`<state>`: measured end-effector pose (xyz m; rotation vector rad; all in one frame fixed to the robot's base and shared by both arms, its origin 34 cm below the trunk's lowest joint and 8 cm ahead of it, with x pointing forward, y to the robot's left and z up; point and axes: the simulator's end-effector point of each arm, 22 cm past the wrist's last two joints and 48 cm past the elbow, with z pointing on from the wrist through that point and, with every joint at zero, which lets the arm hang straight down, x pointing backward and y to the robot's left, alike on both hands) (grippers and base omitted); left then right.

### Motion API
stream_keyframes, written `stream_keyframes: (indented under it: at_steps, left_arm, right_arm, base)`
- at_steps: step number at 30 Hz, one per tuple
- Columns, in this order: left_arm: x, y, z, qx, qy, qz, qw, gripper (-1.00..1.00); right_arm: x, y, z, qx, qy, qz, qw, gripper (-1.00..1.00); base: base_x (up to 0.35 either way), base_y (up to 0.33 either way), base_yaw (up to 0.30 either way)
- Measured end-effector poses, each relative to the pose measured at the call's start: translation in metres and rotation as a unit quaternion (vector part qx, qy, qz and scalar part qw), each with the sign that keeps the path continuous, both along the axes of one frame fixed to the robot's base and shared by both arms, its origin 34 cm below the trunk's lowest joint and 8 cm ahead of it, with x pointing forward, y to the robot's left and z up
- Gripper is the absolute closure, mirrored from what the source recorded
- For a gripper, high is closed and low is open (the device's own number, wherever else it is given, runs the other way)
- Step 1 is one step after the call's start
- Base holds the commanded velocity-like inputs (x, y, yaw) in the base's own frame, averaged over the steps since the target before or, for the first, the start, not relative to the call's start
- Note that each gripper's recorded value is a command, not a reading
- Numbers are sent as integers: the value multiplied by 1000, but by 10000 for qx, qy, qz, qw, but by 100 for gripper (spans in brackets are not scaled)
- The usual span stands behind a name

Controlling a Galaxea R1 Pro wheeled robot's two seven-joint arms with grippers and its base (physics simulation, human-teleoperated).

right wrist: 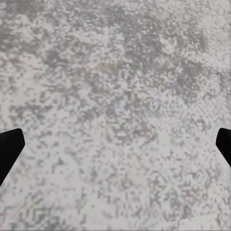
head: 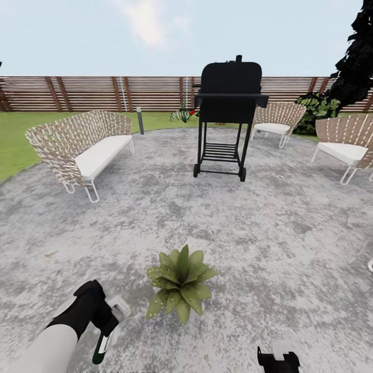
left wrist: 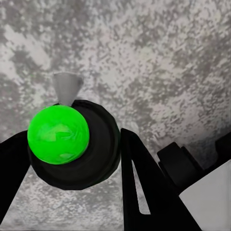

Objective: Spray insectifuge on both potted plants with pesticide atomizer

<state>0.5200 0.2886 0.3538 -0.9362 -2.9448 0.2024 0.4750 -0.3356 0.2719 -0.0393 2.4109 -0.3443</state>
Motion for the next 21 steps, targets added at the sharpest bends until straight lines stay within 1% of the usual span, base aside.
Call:
stream_keyframes:
  at_steps: [2, 4, 7, 12, 21]
  left_arm:
    - [0, 0, 0, 0, 1, 1, 10000, 100]
    - [1, 0, 0, 3, -4, -2, 10000, 100]
    - [2, 0, 1, 11, -1, 31, 10000, 100]
    - [2, -3, 2, 9, 15, 65, 10000, 100]
    - [4, -5, 3, -6, 2, 52, 10000, 100]
  right_arm:
    - [0, 0, 0, -1, 1, 0, 10000, -100]
    - [0, 0, 0, -3, -4, -1, 10000, -100]
    - [1, -1, 1, -9, -13, -2, 10000, -100]
    - [1, -1, 1, -10, -14, -2, 10000, -100]
    - [1, -1, 1, -7, -13, -1, 10000, -100]
  base:
    - [0, -192, 275]
    - [0, -251, 133]
    - [26, -270, 19]
    - [133, -273, 19]
    - [109, -273, 255]
